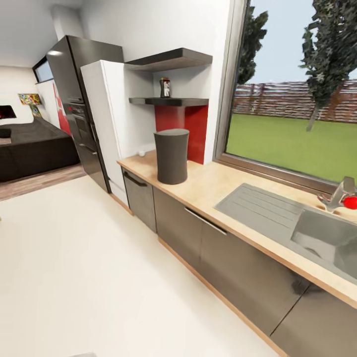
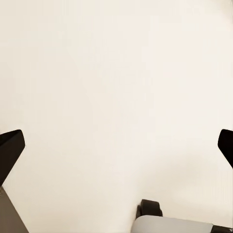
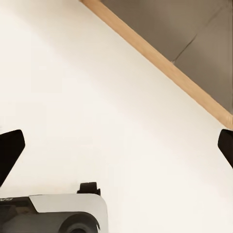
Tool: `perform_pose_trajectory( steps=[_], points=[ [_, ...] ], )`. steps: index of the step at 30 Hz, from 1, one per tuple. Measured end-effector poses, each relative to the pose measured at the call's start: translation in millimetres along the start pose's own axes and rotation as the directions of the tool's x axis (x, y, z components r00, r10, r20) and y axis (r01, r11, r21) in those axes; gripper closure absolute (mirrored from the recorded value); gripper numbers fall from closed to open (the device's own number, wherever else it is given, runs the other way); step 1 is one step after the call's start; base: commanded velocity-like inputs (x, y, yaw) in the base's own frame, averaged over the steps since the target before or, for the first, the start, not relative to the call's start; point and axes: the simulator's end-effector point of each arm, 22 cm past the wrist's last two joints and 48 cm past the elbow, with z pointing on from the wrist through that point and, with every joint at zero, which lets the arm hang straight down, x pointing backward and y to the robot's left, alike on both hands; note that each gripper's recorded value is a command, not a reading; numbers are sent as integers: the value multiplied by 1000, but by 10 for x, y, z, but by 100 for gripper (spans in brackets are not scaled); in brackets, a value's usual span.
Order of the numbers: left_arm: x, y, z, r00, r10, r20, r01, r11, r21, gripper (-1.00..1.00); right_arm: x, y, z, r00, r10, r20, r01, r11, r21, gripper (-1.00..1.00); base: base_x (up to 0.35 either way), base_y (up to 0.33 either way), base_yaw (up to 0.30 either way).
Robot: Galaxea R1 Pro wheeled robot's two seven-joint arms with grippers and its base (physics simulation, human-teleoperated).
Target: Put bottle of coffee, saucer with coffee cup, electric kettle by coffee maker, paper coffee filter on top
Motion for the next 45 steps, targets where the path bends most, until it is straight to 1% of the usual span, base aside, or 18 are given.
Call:
perform_pose_trajectory(
  steps=[18,39,45],
  points=[
    [-2,2,0,1000,0,0,0,1000,0,-100,0,11,-1,1000,1,0,-1,1000,-1,-100,330,114,161],
    [-76,-2,-14,1000,-2,17,2,1000,1,-100,-68,21,-5,1000,3,17,-3,1000,-2,-100,310,195,175],
    [-79,-7,-15,1000,-2,18,2,1000,2,-100,-71,5,-5,1000,3,18,-3,1000,2,-100,305,185,45]
  ],
)
